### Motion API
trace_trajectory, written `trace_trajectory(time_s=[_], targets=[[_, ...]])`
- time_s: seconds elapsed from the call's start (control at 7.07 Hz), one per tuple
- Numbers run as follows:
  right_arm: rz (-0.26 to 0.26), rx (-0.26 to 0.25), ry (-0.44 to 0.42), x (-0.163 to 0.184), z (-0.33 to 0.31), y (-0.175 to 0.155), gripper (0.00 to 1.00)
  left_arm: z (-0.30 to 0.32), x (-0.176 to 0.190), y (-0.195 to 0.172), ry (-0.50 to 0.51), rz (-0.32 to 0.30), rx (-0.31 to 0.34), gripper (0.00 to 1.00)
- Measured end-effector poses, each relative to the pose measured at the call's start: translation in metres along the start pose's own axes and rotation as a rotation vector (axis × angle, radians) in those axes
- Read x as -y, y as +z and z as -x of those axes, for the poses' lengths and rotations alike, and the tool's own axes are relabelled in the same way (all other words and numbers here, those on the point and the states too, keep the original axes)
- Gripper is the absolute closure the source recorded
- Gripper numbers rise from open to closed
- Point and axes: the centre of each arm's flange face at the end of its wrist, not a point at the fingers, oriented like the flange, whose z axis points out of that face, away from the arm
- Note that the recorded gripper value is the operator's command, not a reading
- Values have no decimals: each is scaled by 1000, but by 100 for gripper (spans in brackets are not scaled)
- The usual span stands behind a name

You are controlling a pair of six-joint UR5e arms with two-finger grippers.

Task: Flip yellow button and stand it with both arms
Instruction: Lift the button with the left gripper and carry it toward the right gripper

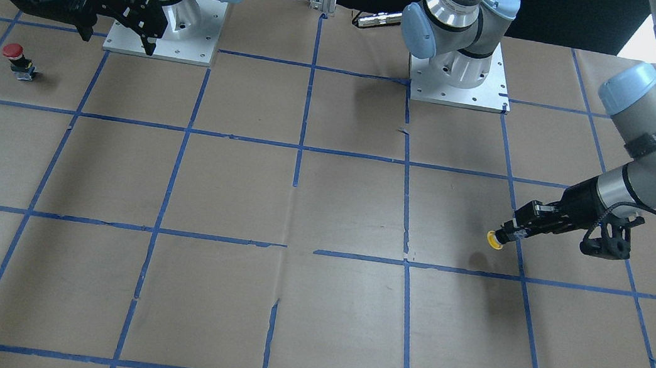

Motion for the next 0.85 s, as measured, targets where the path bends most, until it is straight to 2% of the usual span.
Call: trace_trajectory(time_s=[0.28, 0.57, 0.71, 0.85], targets=[[1, 37, 70, 3, -4, -2, 0, -57, -10, 29, -28, -20, -369, 79], [0, 137, 151, 6, 1, -4, 0, -130, -23, 49, -43, -24, -687, 79], [6, 217, 200, 9, 4, -5, 0, -164, -29, 55, -48, -36, -836, 79], [20, 332, 283, 14, 6, -7, 0, -195, -34, 59, -47, -43, -963, 79]])
